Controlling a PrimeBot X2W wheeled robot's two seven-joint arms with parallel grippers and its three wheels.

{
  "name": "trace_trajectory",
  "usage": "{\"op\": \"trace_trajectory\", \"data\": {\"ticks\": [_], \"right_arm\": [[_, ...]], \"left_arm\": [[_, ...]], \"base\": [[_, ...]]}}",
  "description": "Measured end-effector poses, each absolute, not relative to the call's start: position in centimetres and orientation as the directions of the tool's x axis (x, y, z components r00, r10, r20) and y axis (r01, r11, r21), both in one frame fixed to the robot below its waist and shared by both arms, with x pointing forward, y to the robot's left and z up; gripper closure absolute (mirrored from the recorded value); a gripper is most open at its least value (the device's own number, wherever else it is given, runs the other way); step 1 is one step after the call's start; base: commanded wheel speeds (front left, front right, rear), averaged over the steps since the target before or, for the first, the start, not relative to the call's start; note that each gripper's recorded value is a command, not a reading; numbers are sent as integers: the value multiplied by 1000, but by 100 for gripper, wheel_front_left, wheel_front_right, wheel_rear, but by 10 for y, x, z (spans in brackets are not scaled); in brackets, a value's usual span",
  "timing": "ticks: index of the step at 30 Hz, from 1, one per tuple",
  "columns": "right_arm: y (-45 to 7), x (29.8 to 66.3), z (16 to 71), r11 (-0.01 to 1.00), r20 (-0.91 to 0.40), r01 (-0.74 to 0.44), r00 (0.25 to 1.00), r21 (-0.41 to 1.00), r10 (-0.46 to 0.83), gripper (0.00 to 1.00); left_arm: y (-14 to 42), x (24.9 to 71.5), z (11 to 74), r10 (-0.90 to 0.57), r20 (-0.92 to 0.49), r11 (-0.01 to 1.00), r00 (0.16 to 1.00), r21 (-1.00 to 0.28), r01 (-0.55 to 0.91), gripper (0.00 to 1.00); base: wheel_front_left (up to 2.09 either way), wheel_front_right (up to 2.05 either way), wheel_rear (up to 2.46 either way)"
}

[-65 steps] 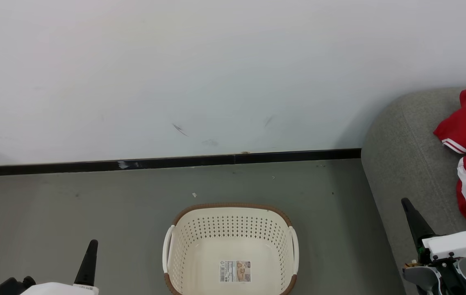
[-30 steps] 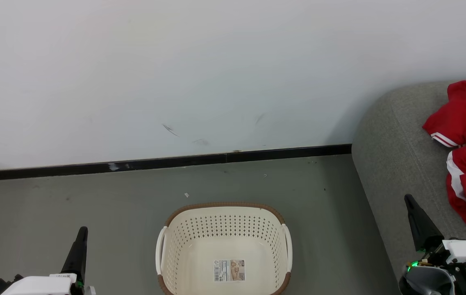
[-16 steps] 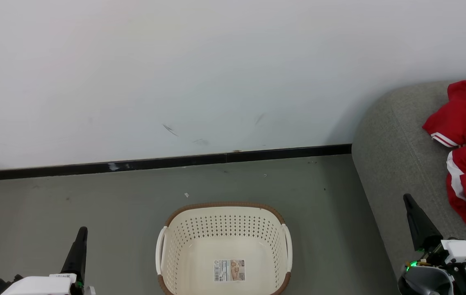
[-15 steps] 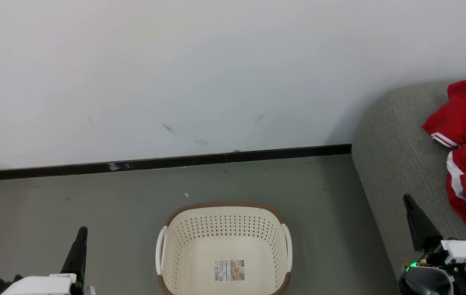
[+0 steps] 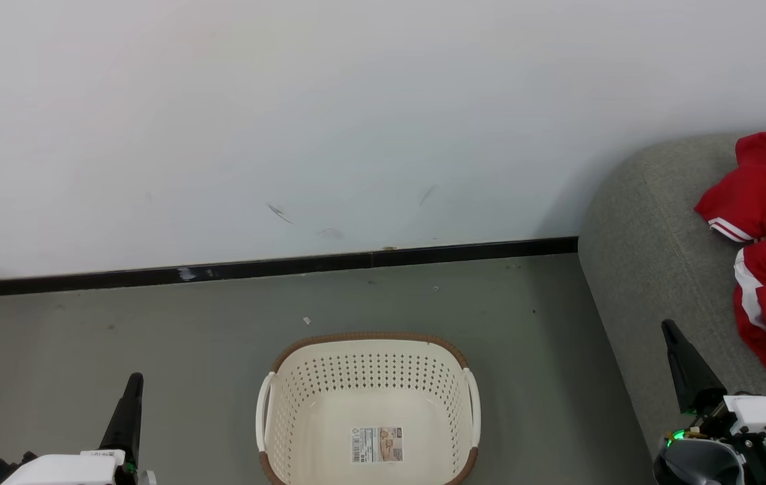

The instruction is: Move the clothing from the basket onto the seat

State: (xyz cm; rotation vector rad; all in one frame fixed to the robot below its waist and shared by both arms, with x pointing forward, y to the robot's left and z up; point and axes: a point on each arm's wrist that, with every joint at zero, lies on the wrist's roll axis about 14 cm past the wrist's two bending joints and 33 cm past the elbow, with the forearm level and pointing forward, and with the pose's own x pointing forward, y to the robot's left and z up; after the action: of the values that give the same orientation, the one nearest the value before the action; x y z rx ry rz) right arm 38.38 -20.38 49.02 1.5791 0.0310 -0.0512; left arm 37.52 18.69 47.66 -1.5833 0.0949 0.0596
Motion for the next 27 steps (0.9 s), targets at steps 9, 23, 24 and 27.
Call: {"op": "trace_trajectory", "data": {"ticks": [9,23,24,27], "right_arm": [[-204,381,487,-9,-61,60,998,998,-14,100],[-204,381,488,-8,-57,57,998,998,-18,100],[-204,381,488,-8,-57,57,998,998,-18,100],[-204,381,488,-8,-57,57,998,998,-18,100]], "left_arm": [[187,375,477,-22,-98,-13,995,-995,-98,100],[187,375,476,-22,-99,-14,995,-995,-99,100],[187,375,476,-22,-98,-14,995,-995,-99,100],[187,375,476,-21,-98,-14,995,-995,-99,100]], "base": [[0,0,0],[0,0,0],[0,0,0],[0,0,0]]}}
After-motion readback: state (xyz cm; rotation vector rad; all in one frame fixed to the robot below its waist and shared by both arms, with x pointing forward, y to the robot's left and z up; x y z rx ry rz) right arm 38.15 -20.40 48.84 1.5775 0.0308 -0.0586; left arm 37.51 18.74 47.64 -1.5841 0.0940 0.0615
